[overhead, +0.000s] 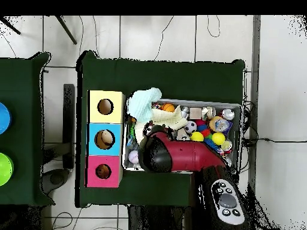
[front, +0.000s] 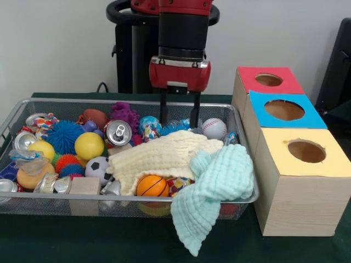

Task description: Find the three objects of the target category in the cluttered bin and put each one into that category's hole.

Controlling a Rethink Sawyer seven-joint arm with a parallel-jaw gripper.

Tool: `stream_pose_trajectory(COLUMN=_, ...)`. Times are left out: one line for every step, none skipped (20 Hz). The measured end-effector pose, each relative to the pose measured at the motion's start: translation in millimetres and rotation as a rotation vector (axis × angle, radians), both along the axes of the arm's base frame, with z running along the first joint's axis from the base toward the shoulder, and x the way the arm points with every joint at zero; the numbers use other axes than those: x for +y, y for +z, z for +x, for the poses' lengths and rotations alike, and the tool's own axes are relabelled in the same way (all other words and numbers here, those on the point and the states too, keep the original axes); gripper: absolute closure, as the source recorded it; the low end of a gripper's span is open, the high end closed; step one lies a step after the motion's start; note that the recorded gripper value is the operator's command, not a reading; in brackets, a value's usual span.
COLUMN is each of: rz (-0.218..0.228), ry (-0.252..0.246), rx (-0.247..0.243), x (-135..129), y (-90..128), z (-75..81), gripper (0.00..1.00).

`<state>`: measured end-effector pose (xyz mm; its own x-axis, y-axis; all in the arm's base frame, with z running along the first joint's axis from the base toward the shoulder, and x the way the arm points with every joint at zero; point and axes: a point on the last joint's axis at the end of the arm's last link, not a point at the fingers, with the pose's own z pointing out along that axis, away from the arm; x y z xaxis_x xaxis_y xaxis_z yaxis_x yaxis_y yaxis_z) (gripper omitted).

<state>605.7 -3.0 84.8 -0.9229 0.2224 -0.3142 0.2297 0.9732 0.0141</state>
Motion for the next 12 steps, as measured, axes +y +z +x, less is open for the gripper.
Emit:
stream_pose_trajectory(rz=-0.001, ry=0.002, rx=0.000, x=-1, y=-1, z=0.2, gripper=0.00)
stream_pose_trajectory(rz=-0.002, ry=0.003, rx=0.001, x=-2, y=-2, z=0.2, gripper=0.00)
stream_pose_trajectory(rz=-0.003, ry=0.004, rx=0.001, x=-2, y=-3, z=0.3, gripper=0.00)
stream_pose_trajectory(rz=-0.004, ry=0.006, rx=0.004, x=-3, y=-5, z=-0.2, gripper=0.00)
stream_pose_trajectory(rz=-0.005, ry=0.009, rx=0.007, x=-4, y=-7, z=-0.7, gripper=0.00)
stream_pose_trajectory(rz=-0.005, ry=0.011, rx=0.010, x=-4, y=-9, z=-1.6, gripper=0.00)
stream_pose_trajectory(rz=-0.006, ry=0.013, rx=0.012, x=-5, y=-11, z=-2.1, gripper=0.00)
stream_pose_trajectory(rz=-0.006, ry=0.015, rx=0.013, x=-5, y=-12, z=-2.6, gripper=0.00)
stream_pose_trajectory(rz=-0.007, ry=0.017, rx=0.015, x=-5, y=-13, z=-3.1, gripper=0.00)
stream_pose_trajectory(rz=-0.007, ry=0.019, rx=0.016, x=-5, y=-14, z=-3.4, gripper=0.00)
stream_pose_trajectory(rz=-0.008, ry=0.022, rx=0.018, x=-5, y=-16, z=-3.7, gripper=0.00)
stream_pose_trajectory(rz=-0.009, ry=0.025, rx=0.020, x=-5, y=-18, z=-3.7, gripper=0.00)
